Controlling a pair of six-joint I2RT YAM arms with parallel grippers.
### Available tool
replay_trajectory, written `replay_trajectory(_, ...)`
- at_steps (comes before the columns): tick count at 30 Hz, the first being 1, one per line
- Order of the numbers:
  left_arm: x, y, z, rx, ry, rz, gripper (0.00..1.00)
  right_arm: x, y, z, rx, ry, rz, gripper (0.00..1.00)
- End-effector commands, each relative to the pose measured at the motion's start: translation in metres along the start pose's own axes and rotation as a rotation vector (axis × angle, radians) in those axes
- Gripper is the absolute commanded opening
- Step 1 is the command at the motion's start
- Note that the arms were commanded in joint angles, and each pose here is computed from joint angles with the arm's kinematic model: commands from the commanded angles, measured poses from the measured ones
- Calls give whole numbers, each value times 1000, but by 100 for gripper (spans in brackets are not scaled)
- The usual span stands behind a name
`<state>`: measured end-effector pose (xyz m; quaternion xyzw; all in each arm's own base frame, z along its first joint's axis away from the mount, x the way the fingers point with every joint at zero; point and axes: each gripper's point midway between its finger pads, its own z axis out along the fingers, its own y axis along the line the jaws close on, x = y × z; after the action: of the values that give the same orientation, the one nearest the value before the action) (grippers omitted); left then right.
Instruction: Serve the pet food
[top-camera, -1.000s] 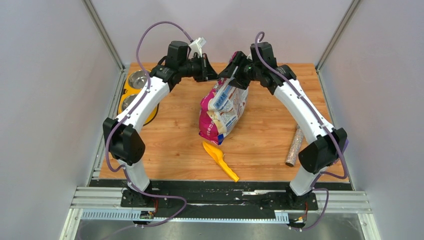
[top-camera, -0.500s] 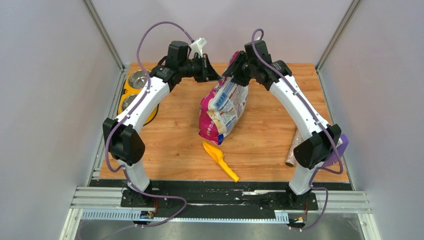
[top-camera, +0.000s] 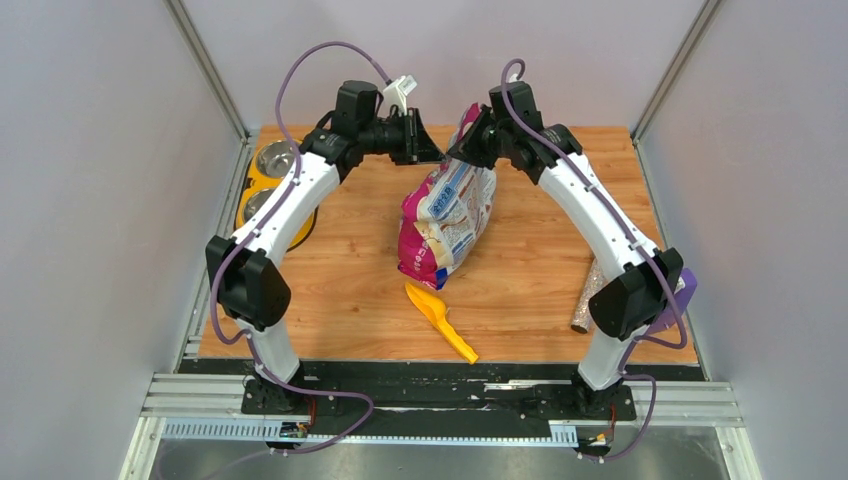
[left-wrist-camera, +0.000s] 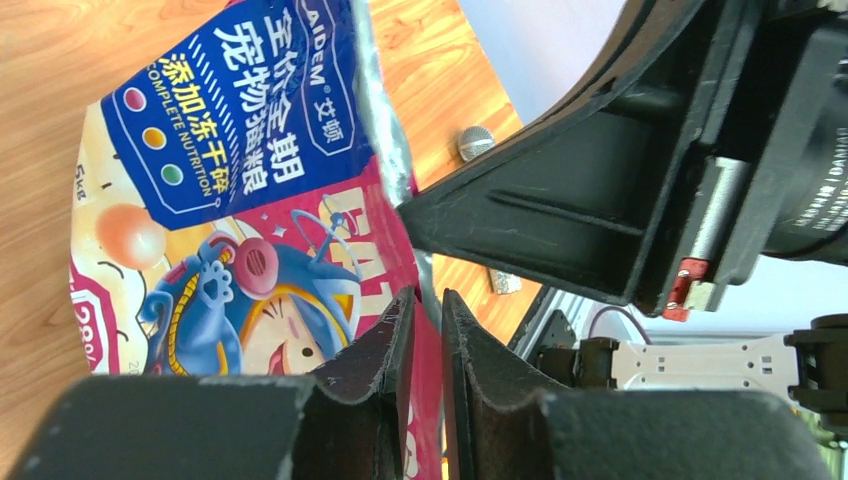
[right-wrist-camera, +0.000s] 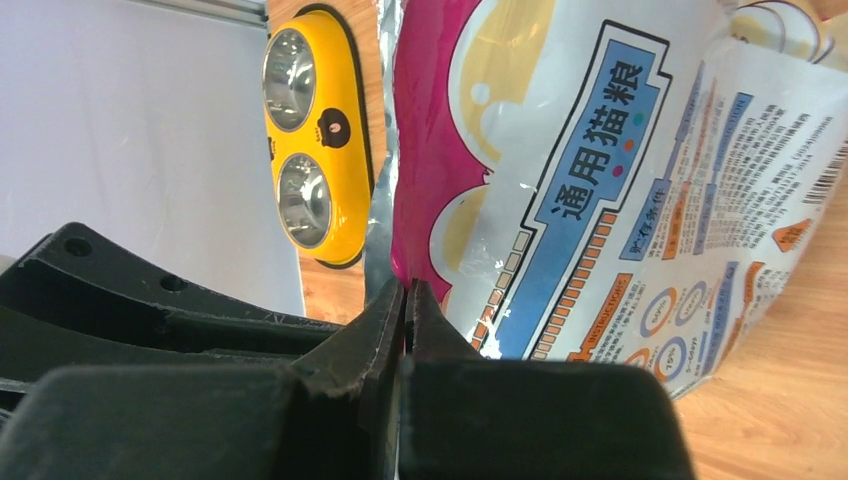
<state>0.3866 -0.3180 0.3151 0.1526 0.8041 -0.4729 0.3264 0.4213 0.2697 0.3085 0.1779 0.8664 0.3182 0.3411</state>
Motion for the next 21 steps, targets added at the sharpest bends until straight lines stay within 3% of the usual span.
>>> replay_trajectory(1, -5, -16, 0, 47, 11, 29, 24, 7, 7, -5, -85, 13, -30, 0)
replay_trajectory(12, -8, -1, 8, -9, 9, 37, 19, 10, -4, -13, -64, -4, -50, 0)
replay_trajectory(18, -21, -16, 7, 38, -34, 31, 34, 13, -8, -17, -62, -3, -66, 0)
replay_trajectory(21, -25, -16, 6, 29, -49, 39, 34, 14, -7, -18, -72, -2, -76, 0)
